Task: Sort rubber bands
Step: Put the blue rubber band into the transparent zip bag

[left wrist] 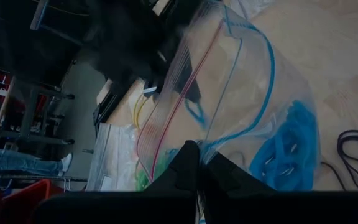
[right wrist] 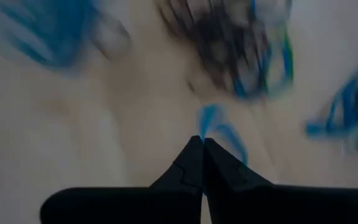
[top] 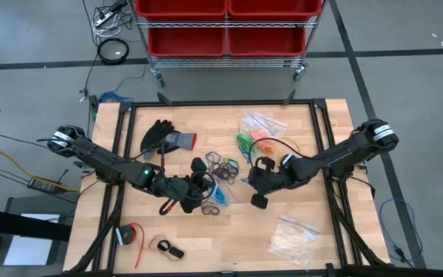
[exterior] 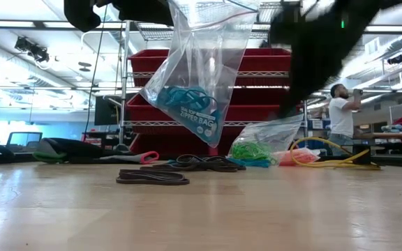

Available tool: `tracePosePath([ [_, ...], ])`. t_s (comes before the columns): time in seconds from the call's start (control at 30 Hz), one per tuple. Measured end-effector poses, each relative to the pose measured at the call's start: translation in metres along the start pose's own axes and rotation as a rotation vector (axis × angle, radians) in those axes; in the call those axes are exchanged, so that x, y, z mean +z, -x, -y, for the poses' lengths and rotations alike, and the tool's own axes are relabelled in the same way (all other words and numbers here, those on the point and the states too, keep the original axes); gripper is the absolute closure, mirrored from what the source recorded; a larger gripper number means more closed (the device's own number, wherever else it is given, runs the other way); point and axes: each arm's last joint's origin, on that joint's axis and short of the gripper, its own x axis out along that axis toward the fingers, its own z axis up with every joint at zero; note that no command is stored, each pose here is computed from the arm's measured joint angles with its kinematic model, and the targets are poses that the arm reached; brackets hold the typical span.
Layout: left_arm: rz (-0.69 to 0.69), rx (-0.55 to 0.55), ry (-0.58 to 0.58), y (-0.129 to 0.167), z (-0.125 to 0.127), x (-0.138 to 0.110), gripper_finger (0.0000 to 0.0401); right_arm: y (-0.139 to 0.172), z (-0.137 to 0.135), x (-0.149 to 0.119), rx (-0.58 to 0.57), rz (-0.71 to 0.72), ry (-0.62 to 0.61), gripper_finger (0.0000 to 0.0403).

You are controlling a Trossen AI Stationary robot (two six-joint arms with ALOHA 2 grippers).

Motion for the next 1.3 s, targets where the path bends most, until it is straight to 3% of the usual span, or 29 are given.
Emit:
tracePosePath([
  [0.27,0.0,0.0,0.0,0.0,0.0,0.0,0.0389,0.064,-0.05,0.051,0.067,0.349,0.056,0.0403],
  [0.47,0.0,0.0,0.0,0.0,0.0,0.0,0.0389,0.074,-0.074,0.081,0.102,0.45,0.136,0.0403],
  [0.6,0.0,0.0,0.0,0.0,0.0,0.0,0.0389,0.056,-0.08,0.09,0.127,0.406,0.153,0.0403],
  [0.83,0.0,0.0,0.0,0.0,0.0,0.0,0.0389,0.021,-0.078,0.087,0.067,0.25,0.161,0.0403],
  [1.3,0.0,0.0,0.0,0.0,0.0,0.0,0.0389,0.016,-0.067,0.081,0.063,0.119,0.102,0.0403],
])
